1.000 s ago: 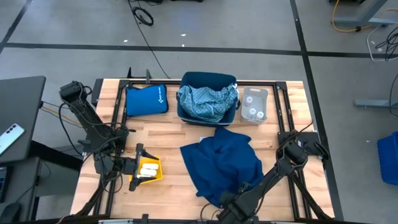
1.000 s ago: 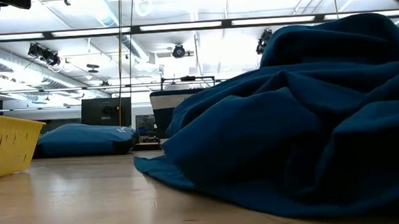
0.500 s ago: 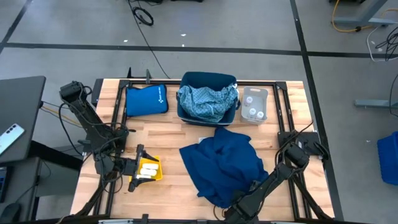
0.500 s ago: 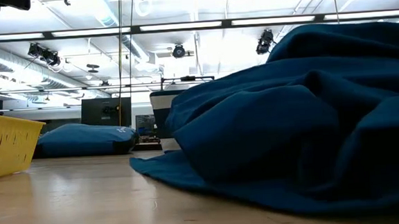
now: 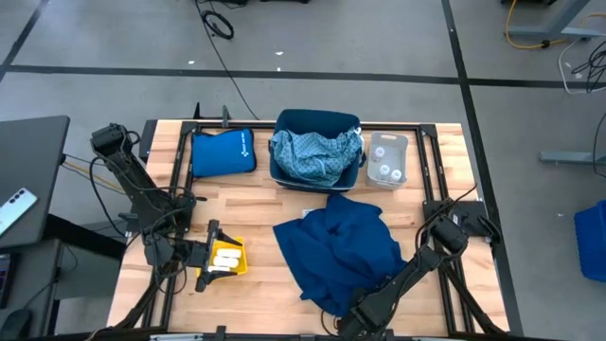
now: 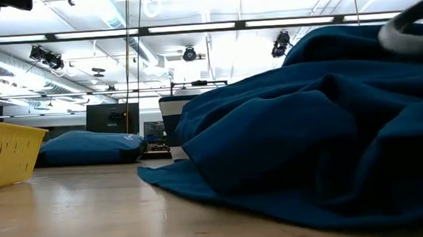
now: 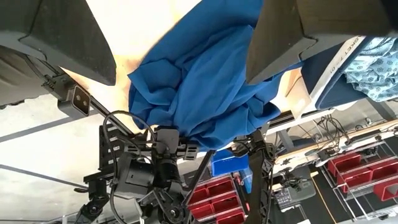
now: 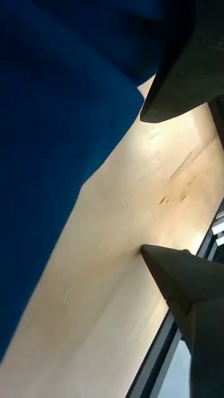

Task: Pick & Place Medicine items
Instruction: Put the blue patient gown into the blue bin

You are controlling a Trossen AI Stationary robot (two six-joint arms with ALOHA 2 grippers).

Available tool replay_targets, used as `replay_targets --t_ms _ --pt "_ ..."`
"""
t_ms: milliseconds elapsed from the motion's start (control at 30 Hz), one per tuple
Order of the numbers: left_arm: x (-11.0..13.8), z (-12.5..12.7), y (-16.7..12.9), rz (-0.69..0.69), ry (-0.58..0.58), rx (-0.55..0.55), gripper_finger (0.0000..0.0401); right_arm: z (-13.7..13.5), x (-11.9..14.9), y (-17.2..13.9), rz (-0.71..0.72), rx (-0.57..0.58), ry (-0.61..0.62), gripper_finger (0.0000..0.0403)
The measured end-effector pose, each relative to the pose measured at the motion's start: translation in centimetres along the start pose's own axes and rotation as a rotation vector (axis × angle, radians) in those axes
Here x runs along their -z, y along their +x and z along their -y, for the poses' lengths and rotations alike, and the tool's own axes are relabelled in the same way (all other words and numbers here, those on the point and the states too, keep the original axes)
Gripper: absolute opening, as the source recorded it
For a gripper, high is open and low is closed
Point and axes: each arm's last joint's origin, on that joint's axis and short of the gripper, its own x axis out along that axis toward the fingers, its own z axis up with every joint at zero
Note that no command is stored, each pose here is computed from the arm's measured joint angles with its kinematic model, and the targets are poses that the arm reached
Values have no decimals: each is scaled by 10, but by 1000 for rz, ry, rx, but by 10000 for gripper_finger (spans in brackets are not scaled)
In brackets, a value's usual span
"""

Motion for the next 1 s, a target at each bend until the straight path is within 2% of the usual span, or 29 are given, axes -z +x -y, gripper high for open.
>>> replay_targets --t_ms 233,400,567,867,1000 --pt "0 0 0 0 0 0 362 4 -6 -1 -82 -21 71 352" --pt "2 1 0 -13 8 18 362 3 0 2 -84 3 61 361" --pt "2 1 0 -14 2 29 362 6 10 6 -120 76 108 396" --pt "2 1 0 -14 3 29 362 14 28 10 -203 204 182 387" --pt "2 1 0 -14 4 29 362 15 29 9 -258 199 214 386"
